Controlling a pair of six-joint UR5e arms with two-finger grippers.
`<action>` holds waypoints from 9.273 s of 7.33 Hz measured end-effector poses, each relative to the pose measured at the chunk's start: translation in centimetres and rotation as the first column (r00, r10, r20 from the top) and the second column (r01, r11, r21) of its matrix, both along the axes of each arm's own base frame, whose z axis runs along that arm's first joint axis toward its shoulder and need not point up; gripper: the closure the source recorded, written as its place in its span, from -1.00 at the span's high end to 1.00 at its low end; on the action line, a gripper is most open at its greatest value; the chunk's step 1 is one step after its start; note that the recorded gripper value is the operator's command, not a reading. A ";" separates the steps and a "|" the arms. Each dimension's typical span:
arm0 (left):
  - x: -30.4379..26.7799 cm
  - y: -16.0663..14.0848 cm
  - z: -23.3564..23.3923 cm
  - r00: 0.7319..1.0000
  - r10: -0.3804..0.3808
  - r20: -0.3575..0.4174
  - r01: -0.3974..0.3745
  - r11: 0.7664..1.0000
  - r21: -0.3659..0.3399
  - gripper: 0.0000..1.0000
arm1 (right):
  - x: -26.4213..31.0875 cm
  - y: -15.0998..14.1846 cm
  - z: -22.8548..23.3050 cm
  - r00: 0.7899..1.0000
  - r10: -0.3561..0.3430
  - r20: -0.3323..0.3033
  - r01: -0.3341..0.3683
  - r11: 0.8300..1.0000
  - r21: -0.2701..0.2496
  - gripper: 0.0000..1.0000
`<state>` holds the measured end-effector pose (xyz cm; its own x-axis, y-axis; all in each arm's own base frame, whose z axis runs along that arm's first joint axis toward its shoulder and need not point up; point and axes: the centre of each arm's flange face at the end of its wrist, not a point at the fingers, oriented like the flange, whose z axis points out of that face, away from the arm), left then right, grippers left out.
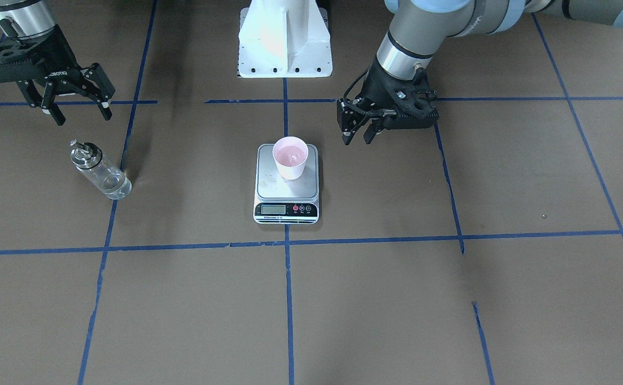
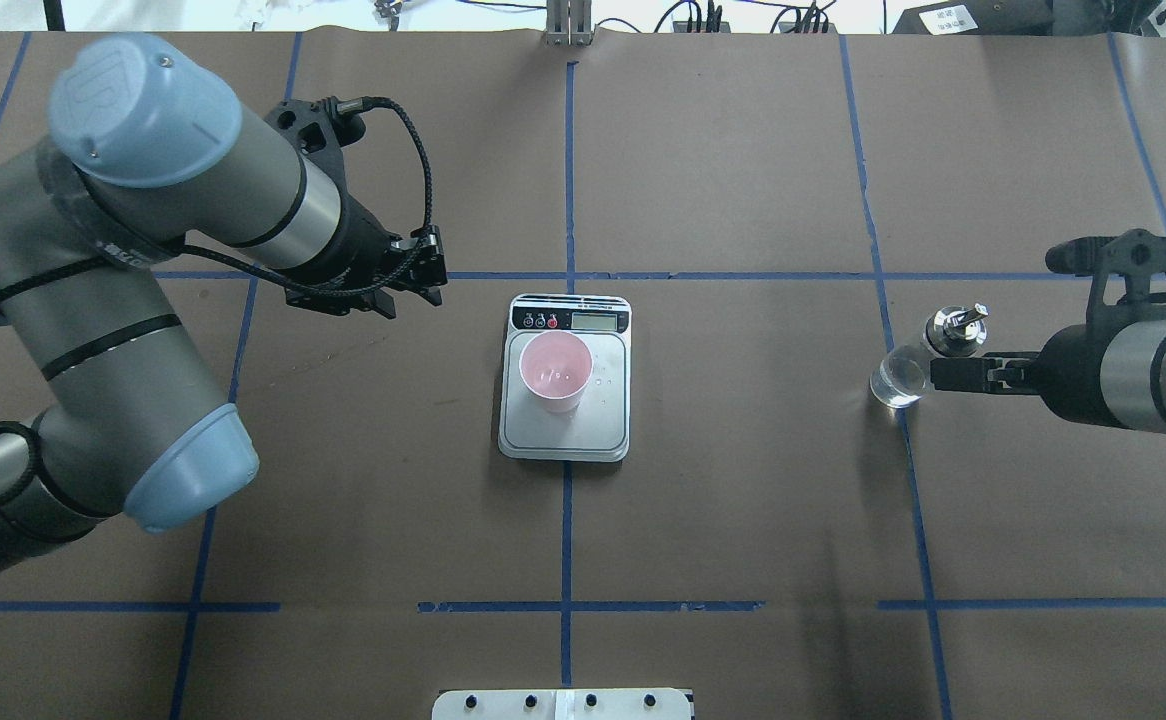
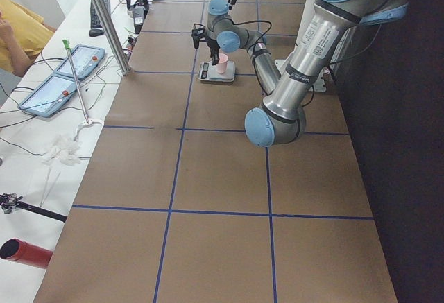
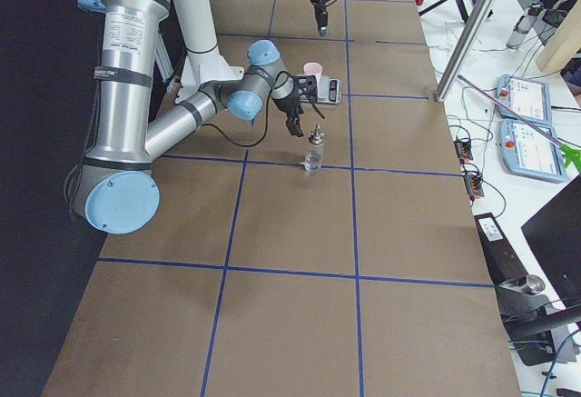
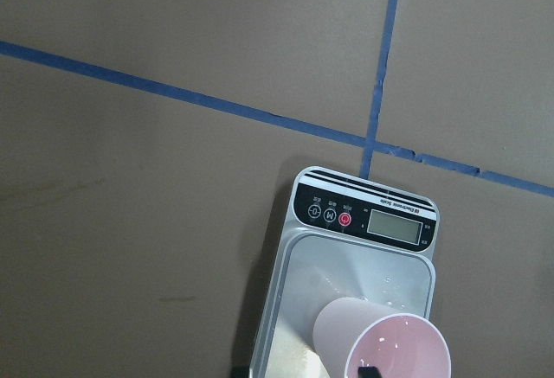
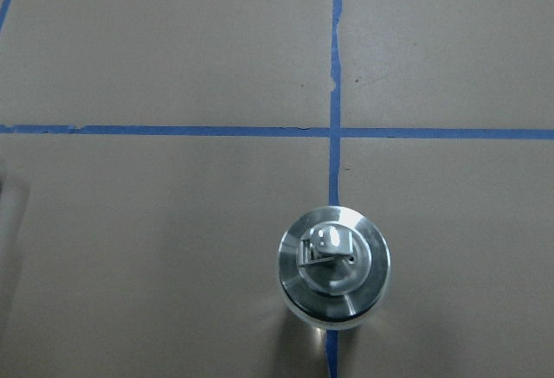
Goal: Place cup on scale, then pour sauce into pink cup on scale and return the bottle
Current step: 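Withdraw the left gripper from the cup while the right gripper reaches the glass bottle, then grasp the glass bottle with the right gripper and lift it, then carry the bottle with the right gripper over the pink cup and tilt it, then hold the bottle tilted over the cup to pour with the right gripper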
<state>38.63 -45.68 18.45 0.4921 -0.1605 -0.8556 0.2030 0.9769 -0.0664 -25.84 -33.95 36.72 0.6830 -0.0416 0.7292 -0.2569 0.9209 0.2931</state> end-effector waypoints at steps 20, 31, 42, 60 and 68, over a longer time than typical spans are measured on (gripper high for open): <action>-3.4 -0.5 2.5 0.998 0.003 0.069 -0.006 0.999 0.043 0.11 | -13.6 3.9 11.1 0.872 0.486 -0.056 -0.420 0.802 0.424 0.99; -3.5 -0.4 2.5 0.998 0.001 0.069 -0.004 0.999 0.043 0.13 | -14.5 1.0 12.4 0.861 0.501 -0.083 -0.423 0.798 0.430 0.73; -4.9 0.6 1.5 0.998 -0.003 0.059 -0.001 0.998 0.056 0.16 | -15.5 -3.1 6.0 0.897 0.418 -0.147 -0.235 0.730 0.641 -1.00; -20.3 -2.9 13.2 0.950 0.050 0.307 -0.152 0.936 0.319 1.00 | -29.9 0.4 -8.5 0.237 0.504 -0.830 0.699 0.505 0.506 -1.00; -20.2 -2.9 13.4 0.950 0.051 0.309 -0.153 0.937 0.314 1.00 | -28.6 0.0 -9.7 0.043 0.547 -0.836 0.799 0.484 0.357 -1.00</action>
